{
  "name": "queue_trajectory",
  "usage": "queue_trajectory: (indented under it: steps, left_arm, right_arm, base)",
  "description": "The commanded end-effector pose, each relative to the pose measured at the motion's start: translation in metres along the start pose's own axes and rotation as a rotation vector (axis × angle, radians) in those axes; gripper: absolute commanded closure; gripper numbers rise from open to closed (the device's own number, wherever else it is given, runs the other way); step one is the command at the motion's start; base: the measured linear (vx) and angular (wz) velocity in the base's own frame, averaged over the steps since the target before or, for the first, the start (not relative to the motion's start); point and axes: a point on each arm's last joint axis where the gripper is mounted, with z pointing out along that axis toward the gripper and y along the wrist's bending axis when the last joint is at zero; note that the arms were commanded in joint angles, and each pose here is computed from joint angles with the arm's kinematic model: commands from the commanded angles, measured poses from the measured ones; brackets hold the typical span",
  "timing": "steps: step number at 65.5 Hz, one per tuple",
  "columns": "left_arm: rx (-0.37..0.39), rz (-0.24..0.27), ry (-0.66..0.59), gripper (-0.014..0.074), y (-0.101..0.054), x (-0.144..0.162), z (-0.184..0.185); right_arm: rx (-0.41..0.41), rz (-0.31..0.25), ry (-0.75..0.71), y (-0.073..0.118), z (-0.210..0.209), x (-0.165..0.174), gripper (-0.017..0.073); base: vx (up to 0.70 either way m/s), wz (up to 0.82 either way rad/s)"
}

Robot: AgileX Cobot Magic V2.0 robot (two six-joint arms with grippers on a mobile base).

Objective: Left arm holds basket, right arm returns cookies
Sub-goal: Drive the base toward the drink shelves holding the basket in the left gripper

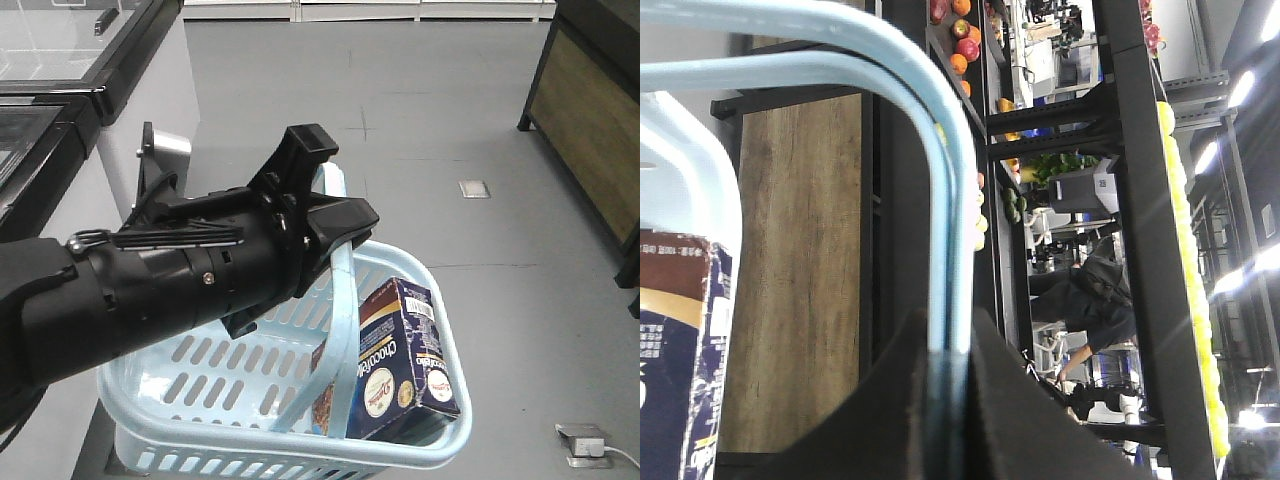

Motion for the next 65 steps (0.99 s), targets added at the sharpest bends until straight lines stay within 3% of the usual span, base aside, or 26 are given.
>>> queue_trajectory:
  steps: [1,65]
  left_arm:
    - [0.084,-0.029,0.017,0.0596,-0.0224,0.0005,-0.0128]
    - [0.084,-0.029,0.017,0.0596,-0.0224,0.0005,-0.0128]
  right_arm:
    - [0.012,-0.008,-0.068,-0.0004,0.0000,-0.0015,0.0565]
    - [0.012,-0.008,-0.066,-0.0004,0.0001,-0.0013,0.0565]
  base:
    - [0.07,-0.06]
    - [0.17,-0.03]
